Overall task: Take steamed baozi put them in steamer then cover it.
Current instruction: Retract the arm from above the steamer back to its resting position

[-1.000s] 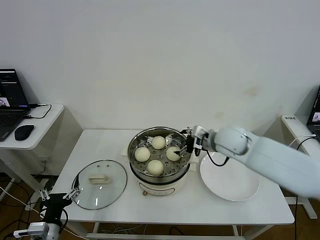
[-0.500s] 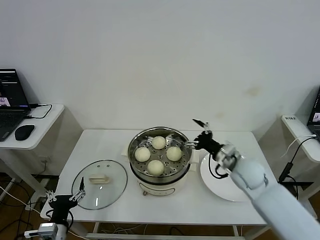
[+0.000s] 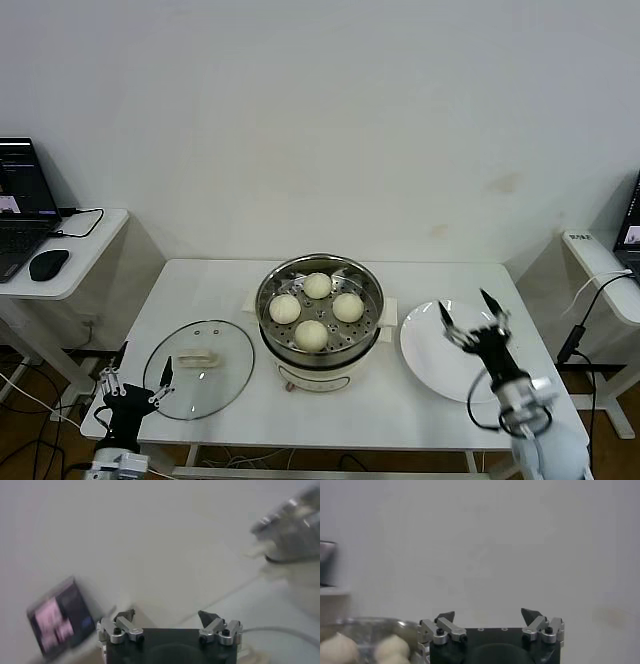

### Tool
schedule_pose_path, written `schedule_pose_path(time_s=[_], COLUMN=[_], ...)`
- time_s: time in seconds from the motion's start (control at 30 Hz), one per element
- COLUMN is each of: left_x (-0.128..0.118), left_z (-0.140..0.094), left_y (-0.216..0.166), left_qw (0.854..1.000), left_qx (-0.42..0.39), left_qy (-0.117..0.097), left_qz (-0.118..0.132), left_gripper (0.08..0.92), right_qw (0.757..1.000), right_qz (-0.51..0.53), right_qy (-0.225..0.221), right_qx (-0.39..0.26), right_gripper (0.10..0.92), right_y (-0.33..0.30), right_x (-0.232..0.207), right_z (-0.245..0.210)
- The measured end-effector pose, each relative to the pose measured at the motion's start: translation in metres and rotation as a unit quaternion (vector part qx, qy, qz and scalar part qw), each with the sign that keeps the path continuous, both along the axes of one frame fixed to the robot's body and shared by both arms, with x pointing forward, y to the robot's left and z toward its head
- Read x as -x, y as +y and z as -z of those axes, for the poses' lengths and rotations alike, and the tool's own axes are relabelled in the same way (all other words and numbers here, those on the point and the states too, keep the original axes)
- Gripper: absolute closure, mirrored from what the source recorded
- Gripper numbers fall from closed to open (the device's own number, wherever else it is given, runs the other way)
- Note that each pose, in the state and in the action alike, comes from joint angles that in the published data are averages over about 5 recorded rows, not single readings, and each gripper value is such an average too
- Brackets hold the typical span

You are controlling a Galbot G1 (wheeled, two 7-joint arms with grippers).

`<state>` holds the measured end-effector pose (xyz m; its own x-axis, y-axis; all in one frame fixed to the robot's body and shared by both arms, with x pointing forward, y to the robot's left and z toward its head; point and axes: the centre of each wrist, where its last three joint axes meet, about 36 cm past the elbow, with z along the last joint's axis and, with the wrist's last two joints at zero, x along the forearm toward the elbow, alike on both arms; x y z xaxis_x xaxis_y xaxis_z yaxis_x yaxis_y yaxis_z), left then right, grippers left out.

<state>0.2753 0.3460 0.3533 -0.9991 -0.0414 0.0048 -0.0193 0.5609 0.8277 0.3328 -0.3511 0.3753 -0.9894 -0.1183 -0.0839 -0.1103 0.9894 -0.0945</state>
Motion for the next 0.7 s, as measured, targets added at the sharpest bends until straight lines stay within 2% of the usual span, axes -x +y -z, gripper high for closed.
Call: schedule_pose_path(time_s=[0.13, 0.3, 0.5, 0.7], left_x=[-0.001, -0.008, -0.023, -0.040], left_z=[0.002, 0.008, 0.018, 0.030], left_y=[0.006, 0.012, 0.020, 0.026], left_qw=[0.994, 0.975, 0.958, 0.950], left_qx=[-0.103, -0.204, -0.266, -0.289], left_qy=[0.024, 0.047, 0.063, 0.074], left_qz=[0.036, 0.069, 0.088, 0.095], left_gripper=[0.177, 0.177, 0.177, 0.177], right_qw=[0.999, 0.995, 0.991, 0.988], right_qz=[0.048, 0.091, 0.121, 0.142], right_qy=[0.016, 0.034, 0.048, 0.058], right_qx=[0.002, 0.007, 0.012, 0.015], right_gripper=[0.200, 0.200, 0.200, 0.200], right_y=[-0.009, -0.015, -0.015, -0.014], right_x=[0.032, 0.066, 0.093, 0.110], right_z=[0.017, 0.032, 0.041, 0.046])
